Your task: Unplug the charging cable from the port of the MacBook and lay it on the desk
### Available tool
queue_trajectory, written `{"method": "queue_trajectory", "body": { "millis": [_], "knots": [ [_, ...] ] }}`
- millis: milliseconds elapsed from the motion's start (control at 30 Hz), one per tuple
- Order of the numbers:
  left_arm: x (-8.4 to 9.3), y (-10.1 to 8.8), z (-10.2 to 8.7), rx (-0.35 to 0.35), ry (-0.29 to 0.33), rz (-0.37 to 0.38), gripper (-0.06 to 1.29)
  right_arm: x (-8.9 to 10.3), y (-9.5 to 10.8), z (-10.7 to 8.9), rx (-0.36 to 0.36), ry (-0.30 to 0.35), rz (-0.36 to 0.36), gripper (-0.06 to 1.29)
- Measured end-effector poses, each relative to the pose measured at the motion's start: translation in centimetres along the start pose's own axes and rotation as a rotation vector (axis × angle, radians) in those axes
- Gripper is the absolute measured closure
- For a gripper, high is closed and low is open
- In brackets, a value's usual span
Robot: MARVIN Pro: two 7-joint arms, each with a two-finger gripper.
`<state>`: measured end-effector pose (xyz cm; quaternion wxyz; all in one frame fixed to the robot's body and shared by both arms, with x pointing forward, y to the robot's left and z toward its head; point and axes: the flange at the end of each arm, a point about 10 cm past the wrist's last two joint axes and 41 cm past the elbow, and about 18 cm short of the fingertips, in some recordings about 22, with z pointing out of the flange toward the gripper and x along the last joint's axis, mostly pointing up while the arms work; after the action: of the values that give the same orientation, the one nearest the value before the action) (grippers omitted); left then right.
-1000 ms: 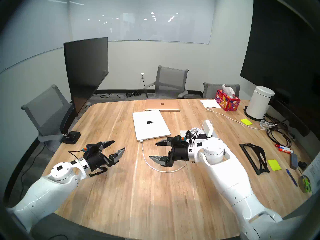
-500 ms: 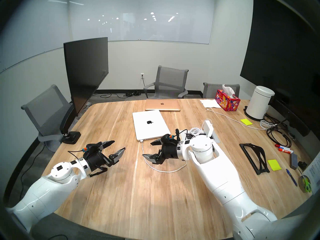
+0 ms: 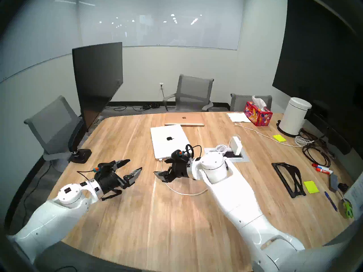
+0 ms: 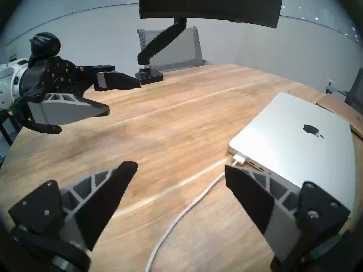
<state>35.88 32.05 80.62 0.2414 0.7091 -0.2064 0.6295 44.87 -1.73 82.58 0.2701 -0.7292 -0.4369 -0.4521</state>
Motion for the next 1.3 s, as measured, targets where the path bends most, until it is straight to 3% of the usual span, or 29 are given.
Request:
{"method": "queue_trajectory", "body": {
  "millis": [400,700,1300],
  "knots": [
    [0.0,0.0,0.0,0.0,0.0,0.0,-0.02,0.2,-0.1,3.2,-0.087,-0.067,0.013,0.01],
    [0.0,0.0,0.0,0.0,0.0,0.0,-0.02,0.5,0.7,4.5,-0.163,-0.096,0.004,0.01],
    [0.0,0.0,0.0,0.0,0.0,0.0,-0.02,1.9,1.9,4.5,-0.215,-0.051,0.045,0.01]
  ]
}}
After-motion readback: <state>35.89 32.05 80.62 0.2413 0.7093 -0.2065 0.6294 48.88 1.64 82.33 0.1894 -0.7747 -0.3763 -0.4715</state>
